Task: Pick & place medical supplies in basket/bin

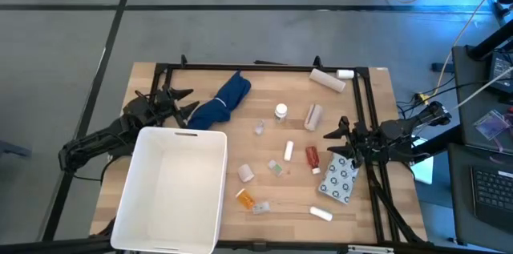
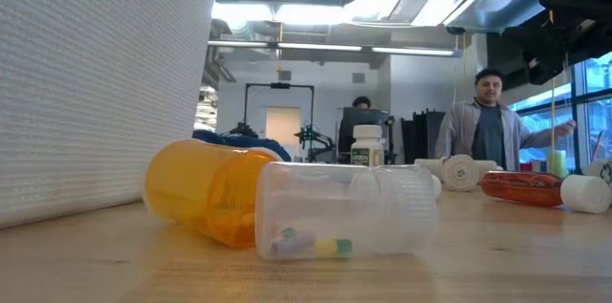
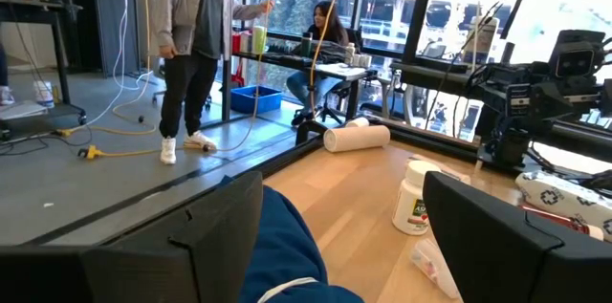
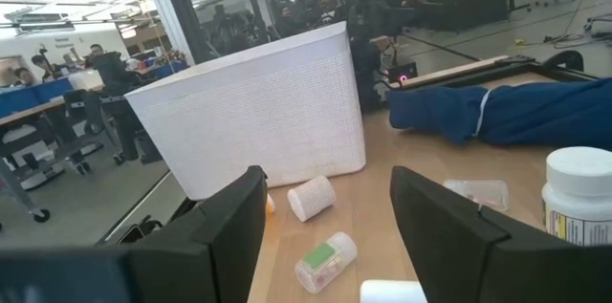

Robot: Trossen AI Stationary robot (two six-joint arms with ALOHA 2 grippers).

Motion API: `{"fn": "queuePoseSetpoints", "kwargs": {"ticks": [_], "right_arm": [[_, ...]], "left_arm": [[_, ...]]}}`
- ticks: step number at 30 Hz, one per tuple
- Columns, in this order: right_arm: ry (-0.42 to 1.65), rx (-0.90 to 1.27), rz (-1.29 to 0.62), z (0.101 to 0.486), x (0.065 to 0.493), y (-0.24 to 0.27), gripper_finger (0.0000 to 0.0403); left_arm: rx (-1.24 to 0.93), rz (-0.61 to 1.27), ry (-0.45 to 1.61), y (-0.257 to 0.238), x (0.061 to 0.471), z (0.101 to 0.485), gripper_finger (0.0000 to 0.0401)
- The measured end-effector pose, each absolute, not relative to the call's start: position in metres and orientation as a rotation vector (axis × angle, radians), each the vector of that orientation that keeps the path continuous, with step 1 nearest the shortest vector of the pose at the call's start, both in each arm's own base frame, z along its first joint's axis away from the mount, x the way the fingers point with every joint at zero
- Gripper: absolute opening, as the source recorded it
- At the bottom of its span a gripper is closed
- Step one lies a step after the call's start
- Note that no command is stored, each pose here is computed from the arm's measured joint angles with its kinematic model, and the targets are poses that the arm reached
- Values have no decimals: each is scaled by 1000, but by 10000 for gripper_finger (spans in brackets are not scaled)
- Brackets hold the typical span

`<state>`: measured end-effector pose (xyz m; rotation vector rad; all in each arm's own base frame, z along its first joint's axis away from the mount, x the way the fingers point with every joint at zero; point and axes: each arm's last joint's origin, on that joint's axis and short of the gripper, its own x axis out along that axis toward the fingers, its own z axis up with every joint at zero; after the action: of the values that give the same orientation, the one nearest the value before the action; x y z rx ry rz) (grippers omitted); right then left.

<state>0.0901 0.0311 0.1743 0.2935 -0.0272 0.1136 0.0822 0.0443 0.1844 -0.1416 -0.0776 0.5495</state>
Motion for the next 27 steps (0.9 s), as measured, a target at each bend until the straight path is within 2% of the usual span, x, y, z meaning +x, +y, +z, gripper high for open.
{"fn": "queuePoseSetpoints", "kwargs": {"ticks": [10, 13, 22, 27], "right_arm": [[-27, 294, 113, 174, 90, 31, 225], [-30, 233, 106, 174, 90, 31, 225], [-42, 172, -21, 174, 90, 27, 225], [-43, 173, -25, 174, 90, 27, 225]], "left_arm": [[-142, 550, -77, 44, 82, 184, 283], [-142, 550, -77, 44, 82, 184, 283], [-142, 550, -78, 44, 82, 184, 283], [-136, 570, -78, 45, 82, 184, 283]]}}
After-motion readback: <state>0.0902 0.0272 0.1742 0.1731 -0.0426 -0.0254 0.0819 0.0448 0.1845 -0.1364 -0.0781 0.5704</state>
